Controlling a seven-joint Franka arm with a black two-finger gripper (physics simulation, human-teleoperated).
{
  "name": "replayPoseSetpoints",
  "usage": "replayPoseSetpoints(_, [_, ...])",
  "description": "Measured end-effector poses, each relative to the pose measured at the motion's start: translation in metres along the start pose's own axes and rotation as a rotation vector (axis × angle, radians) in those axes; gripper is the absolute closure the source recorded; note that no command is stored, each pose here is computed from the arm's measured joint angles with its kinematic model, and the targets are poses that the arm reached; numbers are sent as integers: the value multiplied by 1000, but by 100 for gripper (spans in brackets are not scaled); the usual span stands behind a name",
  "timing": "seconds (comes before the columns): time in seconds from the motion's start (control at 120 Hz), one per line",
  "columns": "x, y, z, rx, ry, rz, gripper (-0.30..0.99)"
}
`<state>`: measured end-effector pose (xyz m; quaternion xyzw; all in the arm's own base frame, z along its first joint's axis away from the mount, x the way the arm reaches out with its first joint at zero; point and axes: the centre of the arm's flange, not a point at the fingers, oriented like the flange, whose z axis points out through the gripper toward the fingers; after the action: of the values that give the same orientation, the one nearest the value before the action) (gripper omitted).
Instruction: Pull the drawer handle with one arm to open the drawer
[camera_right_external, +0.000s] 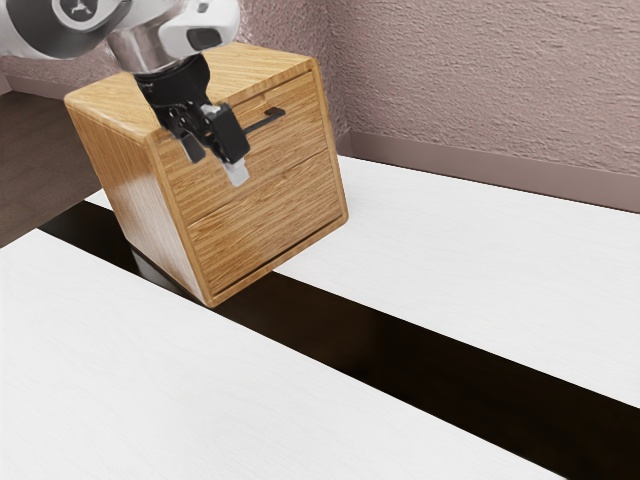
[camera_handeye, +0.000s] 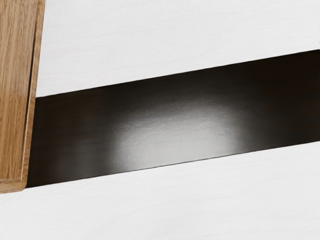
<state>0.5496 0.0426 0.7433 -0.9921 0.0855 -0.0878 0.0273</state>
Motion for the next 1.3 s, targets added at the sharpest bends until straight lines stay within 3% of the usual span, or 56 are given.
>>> replayPoseSetpoints(0.175, [20,14,4,30,82,102,0])
replayPoseSetpoints(0.4, [19,-24,-2,88,150,103,0])
replayPoseSetpoints(1.108, [25,-105,21,193,228,76,0])
replayPoseSetpoints(1.3, [32,-113,37,199,225,79,0])
